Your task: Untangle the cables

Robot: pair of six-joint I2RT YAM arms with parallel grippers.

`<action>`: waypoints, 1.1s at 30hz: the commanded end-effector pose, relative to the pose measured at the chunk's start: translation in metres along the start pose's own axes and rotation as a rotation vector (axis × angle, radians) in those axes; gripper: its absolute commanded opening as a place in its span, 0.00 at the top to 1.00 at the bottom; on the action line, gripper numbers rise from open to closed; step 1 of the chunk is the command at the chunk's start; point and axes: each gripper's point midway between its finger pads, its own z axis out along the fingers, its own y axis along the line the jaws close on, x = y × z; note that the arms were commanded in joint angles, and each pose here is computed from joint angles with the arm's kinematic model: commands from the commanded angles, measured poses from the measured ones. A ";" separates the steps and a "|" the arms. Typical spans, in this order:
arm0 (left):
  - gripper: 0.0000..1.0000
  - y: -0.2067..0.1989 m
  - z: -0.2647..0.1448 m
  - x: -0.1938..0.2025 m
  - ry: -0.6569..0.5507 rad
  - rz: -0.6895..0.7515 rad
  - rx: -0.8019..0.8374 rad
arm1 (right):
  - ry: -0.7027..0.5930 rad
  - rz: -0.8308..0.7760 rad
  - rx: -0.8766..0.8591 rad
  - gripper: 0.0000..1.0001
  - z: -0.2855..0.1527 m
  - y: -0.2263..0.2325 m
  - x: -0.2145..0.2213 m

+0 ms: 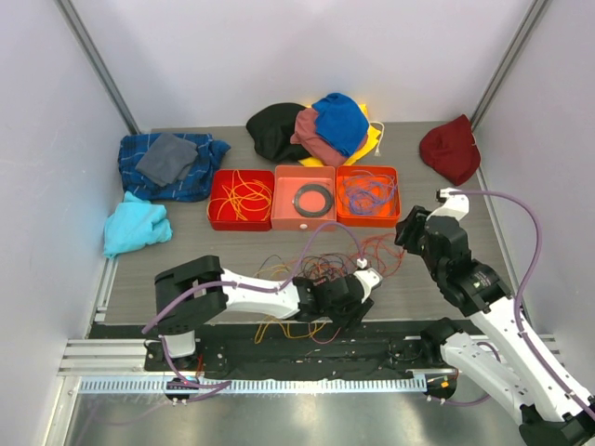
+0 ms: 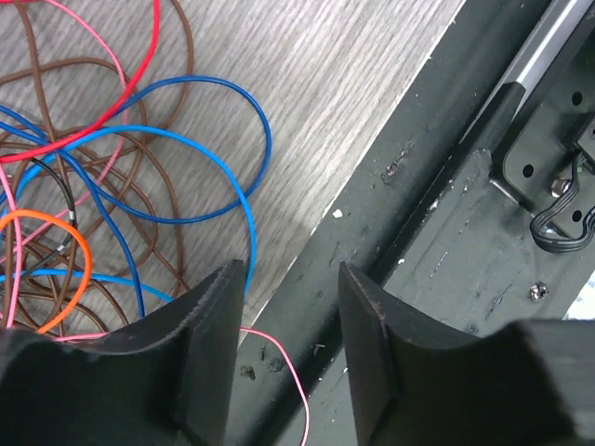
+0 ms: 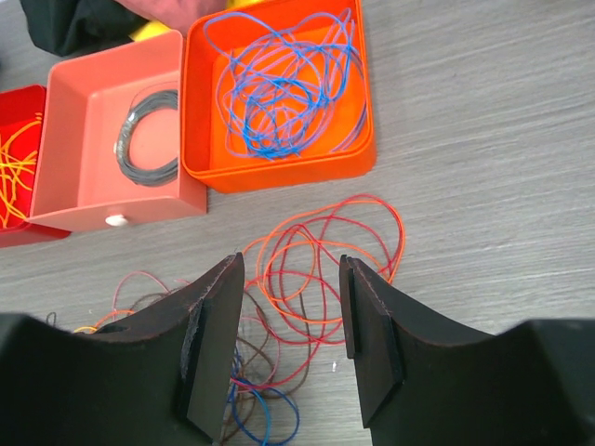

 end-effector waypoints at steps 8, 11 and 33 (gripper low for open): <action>0.75 0.009 0.005 0.032 0.109 0.082 -0.101 | -0.042 0.026 -0.007 0.47 -0.006 -0.003 -0.004; 0.83 0.015 0.010 0.042 0.135 0.093 -0.137 | -0.041 0.031 -0.008 0.47 -0.006 -0.004 -0.002; 1.00 0.013 -0.203 -0.158 -0.501 0.080 -0.253 | -0.011 0.053 -0.105 0.48 -0.003 0.018 0.001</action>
